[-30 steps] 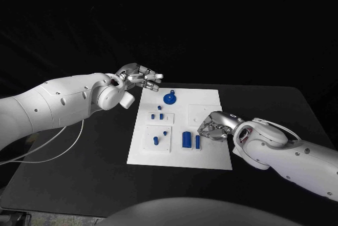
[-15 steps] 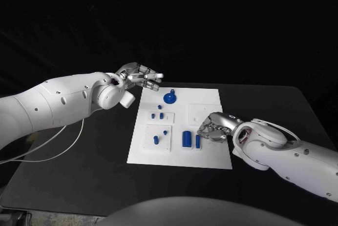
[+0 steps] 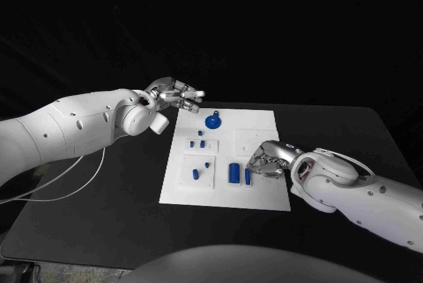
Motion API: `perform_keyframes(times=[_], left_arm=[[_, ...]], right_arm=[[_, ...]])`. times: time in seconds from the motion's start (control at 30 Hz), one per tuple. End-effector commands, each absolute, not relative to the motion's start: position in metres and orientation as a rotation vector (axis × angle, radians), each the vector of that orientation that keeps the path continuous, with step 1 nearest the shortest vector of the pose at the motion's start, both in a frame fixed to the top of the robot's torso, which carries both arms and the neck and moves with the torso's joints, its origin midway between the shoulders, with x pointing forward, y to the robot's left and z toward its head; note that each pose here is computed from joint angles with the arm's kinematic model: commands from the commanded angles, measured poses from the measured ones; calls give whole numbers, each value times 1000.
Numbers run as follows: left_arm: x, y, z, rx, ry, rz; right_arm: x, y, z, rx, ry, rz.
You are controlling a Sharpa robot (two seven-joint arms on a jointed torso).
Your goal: Assemble the parts on the task board
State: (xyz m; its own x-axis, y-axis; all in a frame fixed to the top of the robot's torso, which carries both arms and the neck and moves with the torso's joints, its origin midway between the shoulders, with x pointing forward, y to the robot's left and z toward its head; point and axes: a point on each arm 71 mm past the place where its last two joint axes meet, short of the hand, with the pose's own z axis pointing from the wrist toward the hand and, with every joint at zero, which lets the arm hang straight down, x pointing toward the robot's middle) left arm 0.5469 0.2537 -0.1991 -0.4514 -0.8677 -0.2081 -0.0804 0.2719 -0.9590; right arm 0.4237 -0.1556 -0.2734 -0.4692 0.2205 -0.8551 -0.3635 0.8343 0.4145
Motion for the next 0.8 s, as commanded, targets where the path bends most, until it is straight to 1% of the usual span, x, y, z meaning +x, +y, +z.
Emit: perform_keyframes(times=[0.03, 0.5, 0.8], left_arm=[[547, 252, -199, -863, 1757, -1267], [547, 253, -199, -863, 1759, -1266], [546, 253, -199, -863, 1760, -1266]], right_arm=[[423, -155, -275, -108, 1925, 653], [423, -153, -277, -79, 1870, 609], [422, -151, -279, -87, 1866, 601]])
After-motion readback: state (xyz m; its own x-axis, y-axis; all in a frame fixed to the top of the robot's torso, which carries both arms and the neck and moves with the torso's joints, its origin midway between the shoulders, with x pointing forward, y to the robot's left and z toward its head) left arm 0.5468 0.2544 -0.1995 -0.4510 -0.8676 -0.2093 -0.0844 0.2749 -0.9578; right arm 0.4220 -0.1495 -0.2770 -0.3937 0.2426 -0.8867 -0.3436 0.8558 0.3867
